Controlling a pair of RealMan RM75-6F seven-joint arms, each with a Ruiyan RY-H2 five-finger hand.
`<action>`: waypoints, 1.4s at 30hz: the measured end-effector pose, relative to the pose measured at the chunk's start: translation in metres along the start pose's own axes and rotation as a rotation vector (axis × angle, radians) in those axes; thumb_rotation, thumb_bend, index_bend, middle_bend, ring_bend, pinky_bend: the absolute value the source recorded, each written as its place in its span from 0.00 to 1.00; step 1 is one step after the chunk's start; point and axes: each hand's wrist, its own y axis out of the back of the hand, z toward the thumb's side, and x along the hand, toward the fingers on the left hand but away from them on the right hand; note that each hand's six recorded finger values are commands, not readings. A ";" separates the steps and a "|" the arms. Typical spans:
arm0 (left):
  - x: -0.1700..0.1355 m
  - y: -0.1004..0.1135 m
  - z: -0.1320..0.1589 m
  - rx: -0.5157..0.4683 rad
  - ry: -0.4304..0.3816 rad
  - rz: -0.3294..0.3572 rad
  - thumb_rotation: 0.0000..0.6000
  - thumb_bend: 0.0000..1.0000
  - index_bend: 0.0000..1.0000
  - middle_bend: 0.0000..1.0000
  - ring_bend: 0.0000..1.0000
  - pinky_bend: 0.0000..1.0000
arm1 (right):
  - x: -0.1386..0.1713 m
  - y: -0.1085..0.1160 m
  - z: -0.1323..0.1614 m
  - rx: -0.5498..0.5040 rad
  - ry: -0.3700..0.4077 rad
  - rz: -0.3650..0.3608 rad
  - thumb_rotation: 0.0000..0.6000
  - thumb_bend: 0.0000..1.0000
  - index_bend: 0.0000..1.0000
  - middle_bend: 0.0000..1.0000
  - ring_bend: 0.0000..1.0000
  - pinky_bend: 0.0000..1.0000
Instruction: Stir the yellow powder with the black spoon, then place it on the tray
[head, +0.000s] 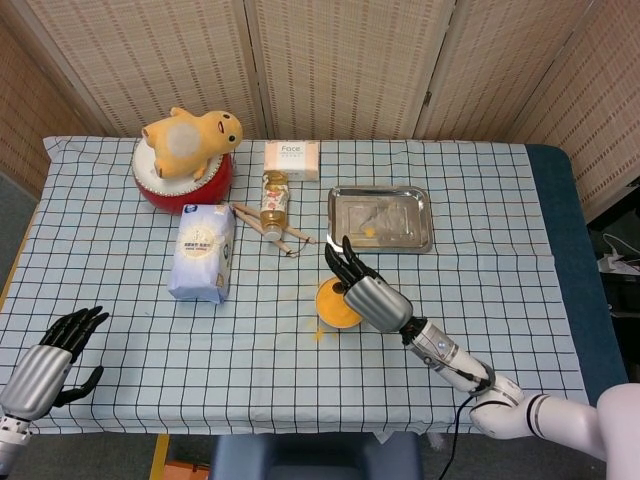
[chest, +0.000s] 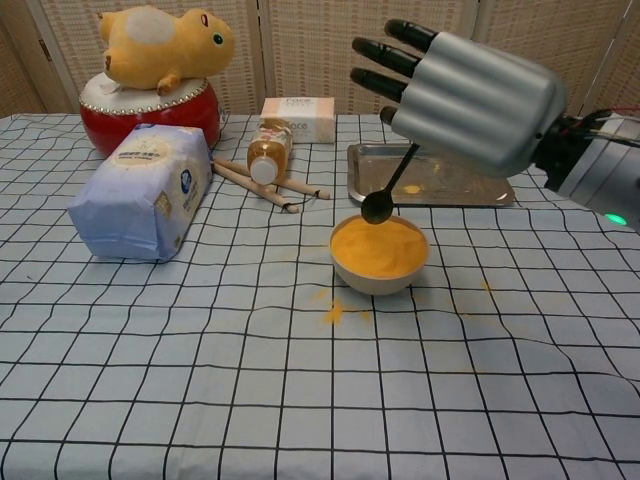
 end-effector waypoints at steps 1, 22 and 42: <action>0.000 0.000 0.000 0.000 0.000 0.000 1.00 0.43 0.00 0.00 0.00 0.09 | 0.000 -0.002 -0.001 -0.027 -0.011 0.015 1.00 0.37 0.87 0.12 0.00 0.14; 0.005 -0.003 -0.003 0.008 0.022 -0.012 1.00 0.43 0.00 0.00 0.00 0.09 | -0.023 -0.119 -0.026 -0.601 -0.516 0.433 1.00 0.37 0.88 0.13 0.00 0.13; 0.011 -0.006 -0.011 0.021 0.066 -0.021 1.00 0.43 0.00 0.00 0.00 0.09 | -0.044 -0.172 -0.002 -0.751 -0.593 0.635 1.00 0.38 0.01 0.01 0.00 0.07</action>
